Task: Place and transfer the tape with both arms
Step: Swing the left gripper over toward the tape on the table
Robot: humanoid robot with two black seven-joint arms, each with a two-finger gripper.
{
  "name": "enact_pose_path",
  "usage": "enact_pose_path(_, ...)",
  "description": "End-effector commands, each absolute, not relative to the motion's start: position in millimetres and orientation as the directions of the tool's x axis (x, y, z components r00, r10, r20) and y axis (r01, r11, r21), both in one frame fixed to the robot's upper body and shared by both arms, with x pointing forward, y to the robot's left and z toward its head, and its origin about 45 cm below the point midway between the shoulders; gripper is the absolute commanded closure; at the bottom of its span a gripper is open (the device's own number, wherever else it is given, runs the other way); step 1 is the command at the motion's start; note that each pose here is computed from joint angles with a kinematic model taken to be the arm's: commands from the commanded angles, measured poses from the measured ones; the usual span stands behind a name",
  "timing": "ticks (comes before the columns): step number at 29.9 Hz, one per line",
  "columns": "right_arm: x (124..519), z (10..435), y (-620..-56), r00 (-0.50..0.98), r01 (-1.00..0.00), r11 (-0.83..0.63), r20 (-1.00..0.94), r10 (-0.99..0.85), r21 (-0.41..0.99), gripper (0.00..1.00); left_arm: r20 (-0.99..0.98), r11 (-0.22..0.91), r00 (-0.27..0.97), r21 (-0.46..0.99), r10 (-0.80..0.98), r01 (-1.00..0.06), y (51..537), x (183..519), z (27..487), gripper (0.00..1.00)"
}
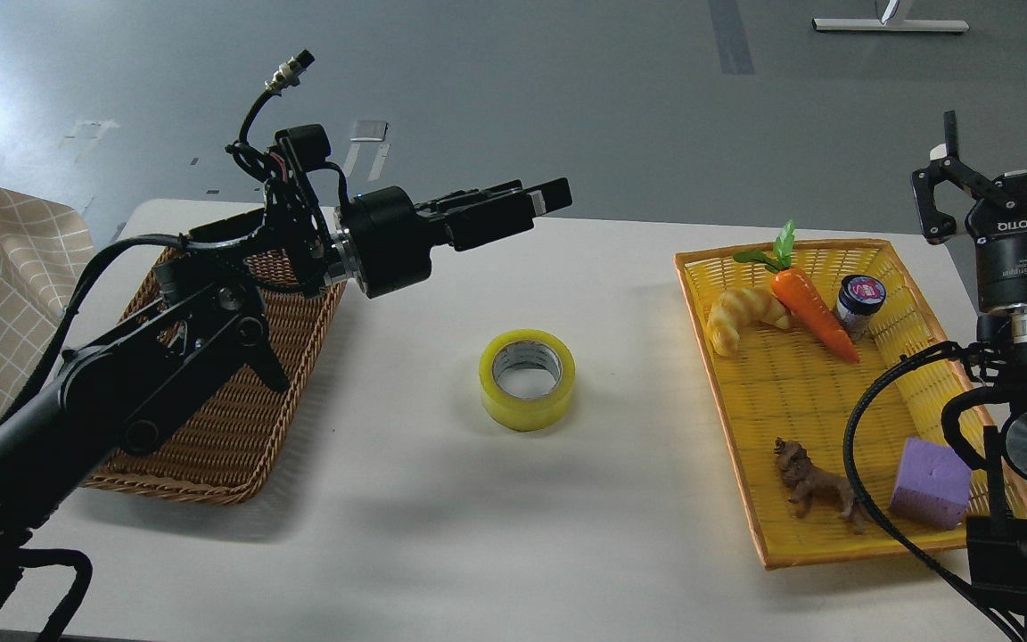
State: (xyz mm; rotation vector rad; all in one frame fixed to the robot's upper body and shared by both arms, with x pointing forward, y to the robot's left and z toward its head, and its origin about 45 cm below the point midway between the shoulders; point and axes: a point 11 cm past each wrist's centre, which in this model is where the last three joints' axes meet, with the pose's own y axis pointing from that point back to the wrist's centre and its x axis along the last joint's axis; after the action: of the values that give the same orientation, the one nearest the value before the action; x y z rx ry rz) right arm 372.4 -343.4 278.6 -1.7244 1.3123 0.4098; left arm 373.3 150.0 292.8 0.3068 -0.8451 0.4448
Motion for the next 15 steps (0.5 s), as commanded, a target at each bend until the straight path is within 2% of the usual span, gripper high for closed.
enact_pose_path(1,371,277,-344,0.376,-0.893,-0.028,-0.712,-0.593,-0.449,0.00,0.776,0.870,0.587,0.107,0.230,-0.482,146,372,290,0.02)
enact_pose_path(6,371,276,-343,0.377,-0.894,-0.030,-0.712,-0.592,-0.448,0.00,0.788,0.863,0.572,0.111,0.226,-0.494,142,377,297,0.02)
enact_pose_path(15,370,275,-344,0.372,-0.896,-0.028,-0.714,-0.593,-0.444,0.00,0.821,0.845,0.559,0.217,0.113,-0.489,132,380,293,0.02)
